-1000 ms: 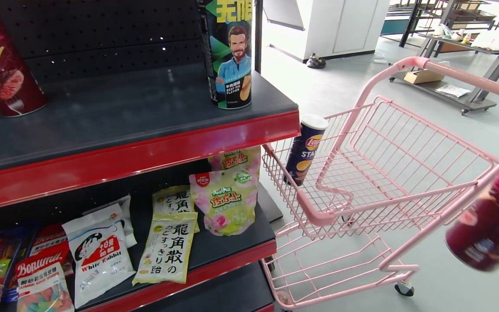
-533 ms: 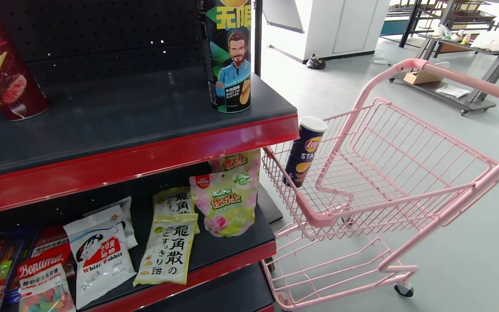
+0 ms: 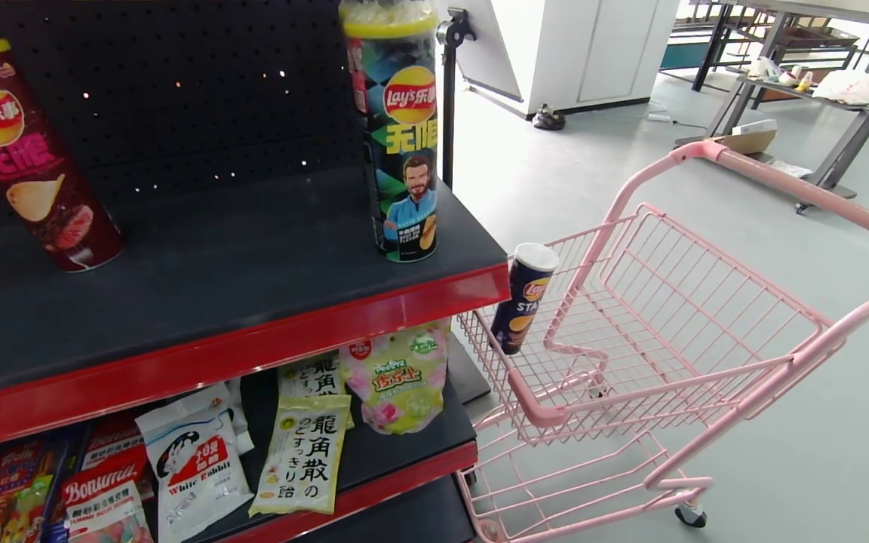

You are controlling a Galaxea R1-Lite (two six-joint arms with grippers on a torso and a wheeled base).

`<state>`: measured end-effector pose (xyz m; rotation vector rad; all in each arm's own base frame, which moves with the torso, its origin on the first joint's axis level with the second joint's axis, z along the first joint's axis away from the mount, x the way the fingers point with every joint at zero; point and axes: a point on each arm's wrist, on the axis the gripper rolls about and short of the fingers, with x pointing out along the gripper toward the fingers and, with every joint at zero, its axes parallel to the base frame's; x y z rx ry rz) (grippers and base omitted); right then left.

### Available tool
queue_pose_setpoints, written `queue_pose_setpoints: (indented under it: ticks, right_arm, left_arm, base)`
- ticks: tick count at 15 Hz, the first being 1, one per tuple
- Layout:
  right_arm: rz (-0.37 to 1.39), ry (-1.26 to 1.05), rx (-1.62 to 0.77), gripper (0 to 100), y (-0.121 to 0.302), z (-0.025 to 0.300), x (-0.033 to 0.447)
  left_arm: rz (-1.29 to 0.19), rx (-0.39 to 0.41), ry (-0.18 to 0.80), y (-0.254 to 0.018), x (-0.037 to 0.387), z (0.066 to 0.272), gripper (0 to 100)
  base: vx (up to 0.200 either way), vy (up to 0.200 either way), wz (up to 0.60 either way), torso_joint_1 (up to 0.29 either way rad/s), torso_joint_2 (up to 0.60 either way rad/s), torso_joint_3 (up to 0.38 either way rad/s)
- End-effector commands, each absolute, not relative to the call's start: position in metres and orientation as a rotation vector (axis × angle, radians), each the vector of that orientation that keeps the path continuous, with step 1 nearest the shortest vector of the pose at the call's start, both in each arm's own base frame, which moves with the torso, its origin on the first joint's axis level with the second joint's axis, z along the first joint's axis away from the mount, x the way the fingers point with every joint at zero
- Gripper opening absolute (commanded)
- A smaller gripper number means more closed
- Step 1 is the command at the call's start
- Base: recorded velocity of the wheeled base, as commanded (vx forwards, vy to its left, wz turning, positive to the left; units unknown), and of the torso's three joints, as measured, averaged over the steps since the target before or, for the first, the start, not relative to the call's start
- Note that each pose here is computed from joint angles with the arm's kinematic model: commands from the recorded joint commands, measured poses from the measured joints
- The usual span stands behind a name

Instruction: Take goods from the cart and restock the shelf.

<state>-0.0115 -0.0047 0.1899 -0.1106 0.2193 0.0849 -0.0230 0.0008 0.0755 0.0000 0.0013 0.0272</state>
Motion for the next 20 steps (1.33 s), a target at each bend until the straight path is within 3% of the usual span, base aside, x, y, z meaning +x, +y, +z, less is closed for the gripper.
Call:
queue_pose_setpoints:
  ticks: [1,12,20]
  right_arm:
    - [0.091,0.235,-0.121,0,-0.004,0.195,-0.006]
    - [0.093,0.238,-0.123,0,0.000,0.215,0.010]
    - [0.092,0.232,-0.140,0,0.000,0.215,0.013]
  left_arm:
    - [0.029,0.000,0.002,0.001,-0.023,0.076,100]
    - [0.029,0.000,0.003,0.001,-0.023,0.075,100]
    - [0.029,-0.002,0.002,0.001,-0.023,0.076,100]
  base:
    - [0.000,0.000,0.00,0.159,-0.52,-0.373]
    - [0.000,0.000,0.00,0.193,-0.54,-0.351]
    - [0.000,0.000,0.60,0.015,-0.03,-0.020]
